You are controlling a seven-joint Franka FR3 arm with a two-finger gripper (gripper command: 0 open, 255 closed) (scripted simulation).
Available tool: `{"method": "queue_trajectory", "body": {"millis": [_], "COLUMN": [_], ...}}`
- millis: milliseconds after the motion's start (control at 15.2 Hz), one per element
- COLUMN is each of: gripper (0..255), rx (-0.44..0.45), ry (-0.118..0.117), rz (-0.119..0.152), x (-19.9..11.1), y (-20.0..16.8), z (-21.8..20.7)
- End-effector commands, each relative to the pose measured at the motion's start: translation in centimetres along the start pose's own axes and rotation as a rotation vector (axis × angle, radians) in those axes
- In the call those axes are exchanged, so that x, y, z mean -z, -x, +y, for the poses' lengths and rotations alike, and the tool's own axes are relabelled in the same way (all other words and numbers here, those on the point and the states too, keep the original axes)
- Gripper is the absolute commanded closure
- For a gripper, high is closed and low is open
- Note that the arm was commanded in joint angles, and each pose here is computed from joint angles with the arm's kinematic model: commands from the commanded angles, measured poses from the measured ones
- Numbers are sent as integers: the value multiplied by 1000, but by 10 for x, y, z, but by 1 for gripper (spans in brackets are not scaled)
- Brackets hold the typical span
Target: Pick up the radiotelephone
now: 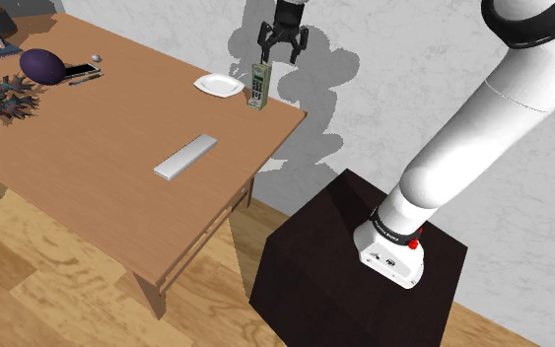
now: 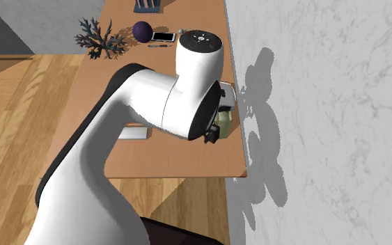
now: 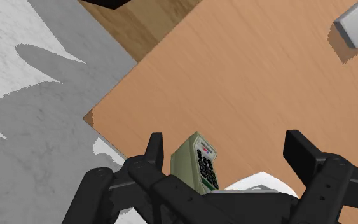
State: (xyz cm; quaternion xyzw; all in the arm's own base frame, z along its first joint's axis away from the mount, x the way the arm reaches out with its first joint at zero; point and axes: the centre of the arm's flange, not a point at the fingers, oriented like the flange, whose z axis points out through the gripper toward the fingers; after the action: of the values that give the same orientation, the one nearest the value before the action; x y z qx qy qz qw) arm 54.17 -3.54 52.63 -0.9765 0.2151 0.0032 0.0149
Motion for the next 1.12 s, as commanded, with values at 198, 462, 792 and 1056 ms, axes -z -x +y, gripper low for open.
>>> {"method": "queue_trajectory", "body": {"millis": [198,462,792,1056], "gripper": [0,0,0,0], "rx": [-148,-264,-306,-306], "ry": [-11,-19,-22,-22], "rz": [-29,-52,-61,-61], "x": [-20,-37,-59,-80], "y": [-69,-123,-141,-142], "z": [-4,0,3,4]}}
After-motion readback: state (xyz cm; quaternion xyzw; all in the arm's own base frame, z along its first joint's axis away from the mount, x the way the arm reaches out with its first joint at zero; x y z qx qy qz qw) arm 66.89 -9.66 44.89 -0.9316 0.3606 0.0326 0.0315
